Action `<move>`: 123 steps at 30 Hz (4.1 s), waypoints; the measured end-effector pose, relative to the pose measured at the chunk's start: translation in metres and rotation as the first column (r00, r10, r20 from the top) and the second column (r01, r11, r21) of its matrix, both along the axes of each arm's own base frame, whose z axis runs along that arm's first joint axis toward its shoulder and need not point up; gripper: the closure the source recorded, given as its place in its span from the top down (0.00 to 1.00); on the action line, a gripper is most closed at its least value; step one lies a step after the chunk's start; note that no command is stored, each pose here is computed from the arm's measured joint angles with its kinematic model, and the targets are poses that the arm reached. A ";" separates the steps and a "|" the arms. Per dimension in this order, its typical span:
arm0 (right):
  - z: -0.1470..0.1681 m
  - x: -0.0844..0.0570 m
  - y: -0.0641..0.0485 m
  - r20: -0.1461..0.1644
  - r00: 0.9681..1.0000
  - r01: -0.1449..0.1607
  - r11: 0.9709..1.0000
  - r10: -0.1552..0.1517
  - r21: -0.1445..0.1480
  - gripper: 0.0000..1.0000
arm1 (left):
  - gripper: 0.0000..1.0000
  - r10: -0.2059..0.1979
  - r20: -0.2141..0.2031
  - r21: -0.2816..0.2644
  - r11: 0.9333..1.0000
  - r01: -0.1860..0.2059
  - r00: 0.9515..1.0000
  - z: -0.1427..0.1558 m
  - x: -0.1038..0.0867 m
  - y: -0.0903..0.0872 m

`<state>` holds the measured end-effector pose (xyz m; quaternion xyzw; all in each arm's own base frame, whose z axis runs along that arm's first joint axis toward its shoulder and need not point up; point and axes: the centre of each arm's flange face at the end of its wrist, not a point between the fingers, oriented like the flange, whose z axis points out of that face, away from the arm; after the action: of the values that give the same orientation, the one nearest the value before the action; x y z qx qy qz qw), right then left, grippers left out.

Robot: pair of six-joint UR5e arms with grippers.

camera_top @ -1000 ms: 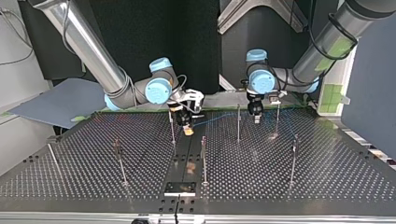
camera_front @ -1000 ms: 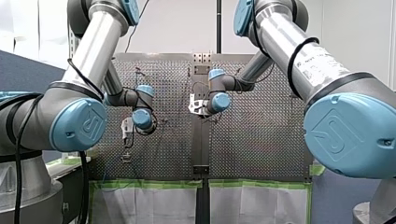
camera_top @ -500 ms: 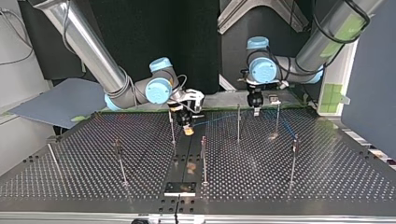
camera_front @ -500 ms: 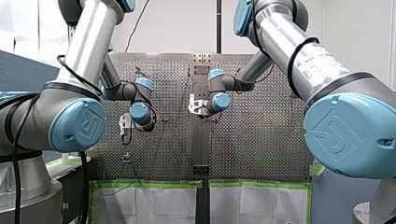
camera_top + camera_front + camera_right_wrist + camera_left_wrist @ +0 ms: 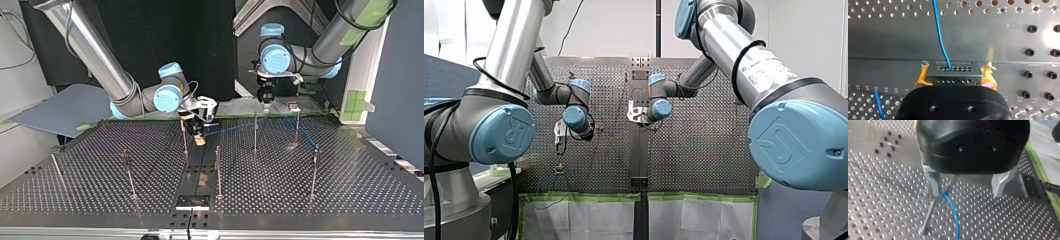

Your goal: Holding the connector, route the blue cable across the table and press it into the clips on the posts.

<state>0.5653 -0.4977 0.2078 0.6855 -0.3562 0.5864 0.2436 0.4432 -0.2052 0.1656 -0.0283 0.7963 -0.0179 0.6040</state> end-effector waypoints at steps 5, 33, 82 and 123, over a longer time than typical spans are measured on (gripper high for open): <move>0.003 -0.004 -0.003 -0.007 1.000 0.006 1.000 -0.006 0.004 0.00 | 1.00 -0.028 0.043 -0.011 1.000 0.029 0.999 0.018 -0.008 -0.013; 0.043 -0.040 0.009 -0.040 0.997 0.062 0.997 -0.060 0.042 0.00 | 1.00 -0.060 0.124 -0.067 0.995 0.069 0.990 0.019 0.023 -0.107; 0.043 -0.045 0.004 -0.040 0.997 0.072 0.997 -0.070 0.037 0.00 | 0.00 -0.031 0.136 -0.101 0.994 0.045 0.990 0.011 0.088 -0.121; 0.185 -0.069 0.029 0.090 0.994 0.074 0.996 -0.069 -0.056 0.00 | 0.00 0.012 0.232 -0.126 0.992 0.018 0.973 0.142 0.054 -0.109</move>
<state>0.4965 -0.4683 0.3928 0.6384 -0.3735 0.6171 0.2686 0.4973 -0.3140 0.3081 -0.0633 0.7174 -0.0727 0.6900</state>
